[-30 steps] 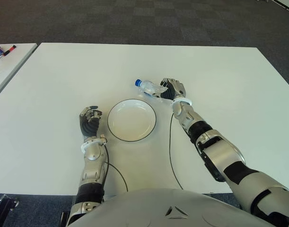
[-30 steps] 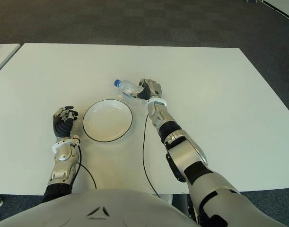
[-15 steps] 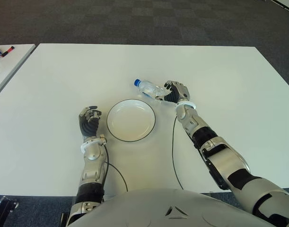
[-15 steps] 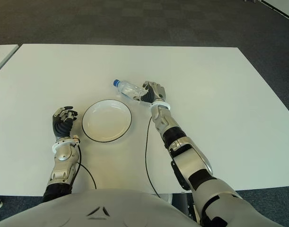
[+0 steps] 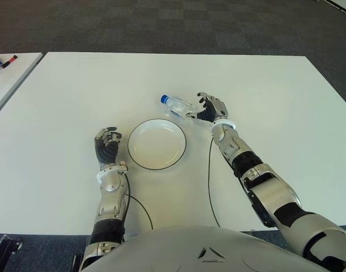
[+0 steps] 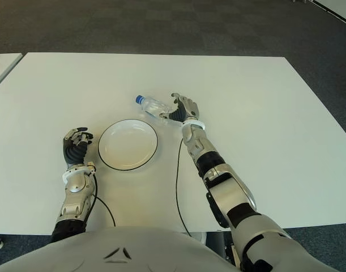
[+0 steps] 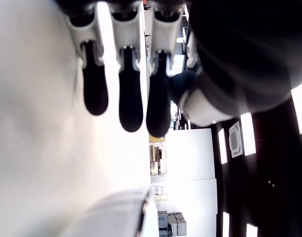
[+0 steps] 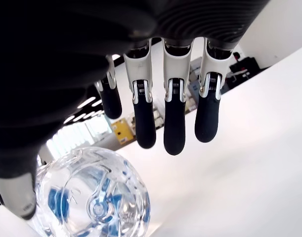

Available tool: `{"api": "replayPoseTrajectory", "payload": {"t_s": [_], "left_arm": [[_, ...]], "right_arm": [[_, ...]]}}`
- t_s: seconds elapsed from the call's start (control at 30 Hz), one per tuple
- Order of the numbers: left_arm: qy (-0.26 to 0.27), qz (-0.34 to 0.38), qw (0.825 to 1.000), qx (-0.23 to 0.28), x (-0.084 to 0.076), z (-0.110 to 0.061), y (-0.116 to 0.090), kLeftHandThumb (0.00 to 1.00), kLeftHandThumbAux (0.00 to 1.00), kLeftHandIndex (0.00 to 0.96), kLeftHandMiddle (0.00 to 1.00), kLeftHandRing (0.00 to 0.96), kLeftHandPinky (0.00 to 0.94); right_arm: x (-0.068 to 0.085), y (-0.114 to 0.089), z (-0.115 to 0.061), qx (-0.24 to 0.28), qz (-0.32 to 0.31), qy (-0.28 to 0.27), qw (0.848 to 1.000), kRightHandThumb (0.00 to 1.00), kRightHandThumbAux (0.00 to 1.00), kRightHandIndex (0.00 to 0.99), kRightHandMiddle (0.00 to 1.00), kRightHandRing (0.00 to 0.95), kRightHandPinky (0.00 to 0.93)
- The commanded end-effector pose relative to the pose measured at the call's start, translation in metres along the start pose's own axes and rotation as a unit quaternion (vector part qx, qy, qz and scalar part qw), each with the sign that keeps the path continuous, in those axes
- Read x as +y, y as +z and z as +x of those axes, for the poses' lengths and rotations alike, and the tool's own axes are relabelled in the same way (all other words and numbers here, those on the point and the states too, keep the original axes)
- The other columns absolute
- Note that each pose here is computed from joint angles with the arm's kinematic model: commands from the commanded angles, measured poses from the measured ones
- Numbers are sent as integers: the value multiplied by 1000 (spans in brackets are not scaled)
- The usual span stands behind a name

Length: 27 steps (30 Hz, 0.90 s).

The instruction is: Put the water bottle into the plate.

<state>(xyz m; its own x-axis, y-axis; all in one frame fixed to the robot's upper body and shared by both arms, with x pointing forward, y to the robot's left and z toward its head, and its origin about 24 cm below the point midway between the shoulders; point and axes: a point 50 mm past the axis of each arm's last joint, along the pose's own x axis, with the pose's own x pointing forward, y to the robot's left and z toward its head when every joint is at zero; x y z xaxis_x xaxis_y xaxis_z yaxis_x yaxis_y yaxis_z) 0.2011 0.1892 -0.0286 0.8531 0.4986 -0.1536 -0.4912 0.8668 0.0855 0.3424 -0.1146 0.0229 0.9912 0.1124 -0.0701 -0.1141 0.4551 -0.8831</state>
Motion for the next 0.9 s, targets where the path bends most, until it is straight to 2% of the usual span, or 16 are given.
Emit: {"api": "replayPoseTrajectory", "payload": {"t_s": [0.03,0.27,0.57,0.9], "left_arm": [[5,-5,999,37,-5,-9,-11,692,722,426,557,523,481],[6,0,999,37,-5,-10,-10,692,722,426,562,529,484],[5,2,999,42,-6,-10,-10,693,722,427,569,539,494],[4,-6,999,45,-5,-9,-11,692,723,426,562,529,487]], "right_arm": [[0,5,4,-19,8,26,999,306,579,72,238,302,353],[0,7,6,-35,18,34,999,290,570,33,210,293,381],[-1,10,8,-45,24,33,998,287,565,33,223,335,437],[-1,13,9,-44,29,34,998,298,572,32,232,343,416]]}}
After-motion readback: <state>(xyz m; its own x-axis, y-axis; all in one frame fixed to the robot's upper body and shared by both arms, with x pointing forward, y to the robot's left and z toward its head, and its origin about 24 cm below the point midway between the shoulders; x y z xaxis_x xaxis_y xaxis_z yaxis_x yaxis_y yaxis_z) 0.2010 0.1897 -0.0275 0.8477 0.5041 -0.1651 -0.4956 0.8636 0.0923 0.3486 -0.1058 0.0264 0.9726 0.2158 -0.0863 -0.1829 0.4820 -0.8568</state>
